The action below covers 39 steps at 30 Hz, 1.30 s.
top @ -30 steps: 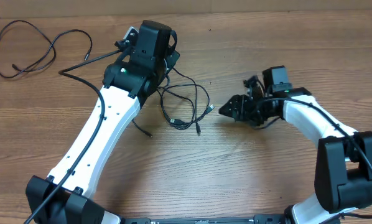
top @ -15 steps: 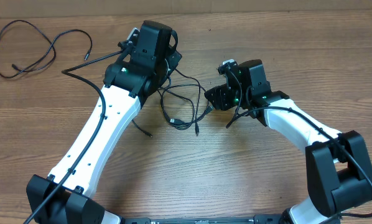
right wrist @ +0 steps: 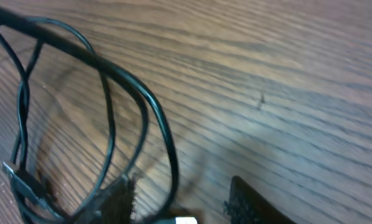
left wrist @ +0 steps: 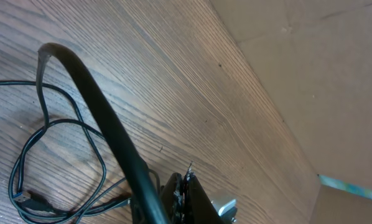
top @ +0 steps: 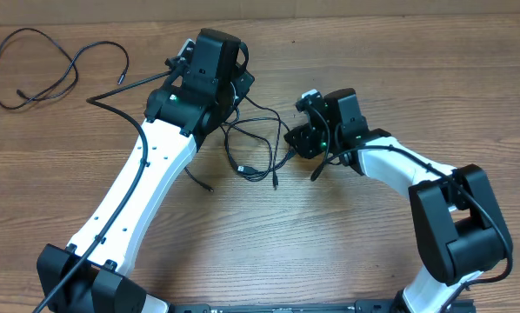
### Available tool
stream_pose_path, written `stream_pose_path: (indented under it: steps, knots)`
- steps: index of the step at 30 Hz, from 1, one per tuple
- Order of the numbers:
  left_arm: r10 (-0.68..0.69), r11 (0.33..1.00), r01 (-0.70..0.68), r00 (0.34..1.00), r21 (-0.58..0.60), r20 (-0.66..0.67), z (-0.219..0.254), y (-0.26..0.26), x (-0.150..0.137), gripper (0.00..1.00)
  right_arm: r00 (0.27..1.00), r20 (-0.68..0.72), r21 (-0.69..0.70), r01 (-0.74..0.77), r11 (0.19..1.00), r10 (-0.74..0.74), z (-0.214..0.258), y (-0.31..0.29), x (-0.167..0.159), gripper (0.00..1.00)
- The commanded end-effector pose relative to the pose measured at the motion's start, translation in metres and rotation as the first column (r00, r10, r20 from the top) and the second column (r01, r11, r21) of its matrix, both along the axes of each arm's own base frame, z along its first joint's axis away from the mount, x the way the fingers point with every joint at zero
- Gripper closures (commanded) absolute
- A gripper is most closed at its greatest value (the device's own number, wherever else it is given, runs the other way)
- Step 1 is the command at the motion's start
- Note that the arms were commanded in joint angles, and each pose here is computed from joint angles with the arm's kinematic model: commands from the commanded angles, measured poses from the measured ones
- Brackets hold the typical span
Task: Untangle cables
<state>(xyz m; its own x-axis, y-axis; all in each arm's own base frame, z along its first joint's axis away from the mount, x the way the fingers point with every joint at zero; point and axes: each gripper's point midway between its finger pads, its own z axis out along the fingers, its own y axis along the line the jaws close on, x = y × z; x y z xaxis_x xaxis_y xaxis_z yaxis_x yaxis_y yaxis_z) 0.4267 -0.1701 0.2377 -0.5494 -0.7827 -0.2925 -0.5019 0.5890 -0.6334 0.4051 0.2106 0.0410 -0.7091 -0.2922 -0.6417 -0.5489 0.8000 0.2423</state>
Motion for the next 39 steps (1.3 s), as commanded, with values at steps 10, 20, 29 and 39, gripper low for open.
stream_pose_path:
  steps: [10, 20, 29, 39]
  knots:
    - [-0.036, 0.999, 0.036, 0.999, -0.012, 0.021, 0.011, -0.004, 0.001, 0.96, 0.995, 0.07, -0.138, 0.083, 0.987, -0.074, -0.035, -0.009, 0.02, 0.96]
    - [-0.136, 0.981, 0.12, 0.986, 0.155, 0.099, 0.032, 0.03, 0.003, 0.96, 0.849, 0.245, -0.323, 0.527, 0.786, -0.469, -0.005, -0.133, 0.056, 0.96]
    - [0.121, 0.97, -0.115, 0.993, 0.215, -0.013, 0.025, 0.167, -0.014, 0.96, 0.544, 0.197, -0.365, 0.813, 0.454, -0.816, -0.01, -0.32, 0.029, 0.96]
    - [0.243, 0.944, -0.209, 0.963, 0.254, -0.113, 0.012, 0.245, -0.043, 0.96, 0.331, 0.126, -0.385, 0.885, 0.262, -0.935, -0.021, -0.402, -0.017, 0.96]
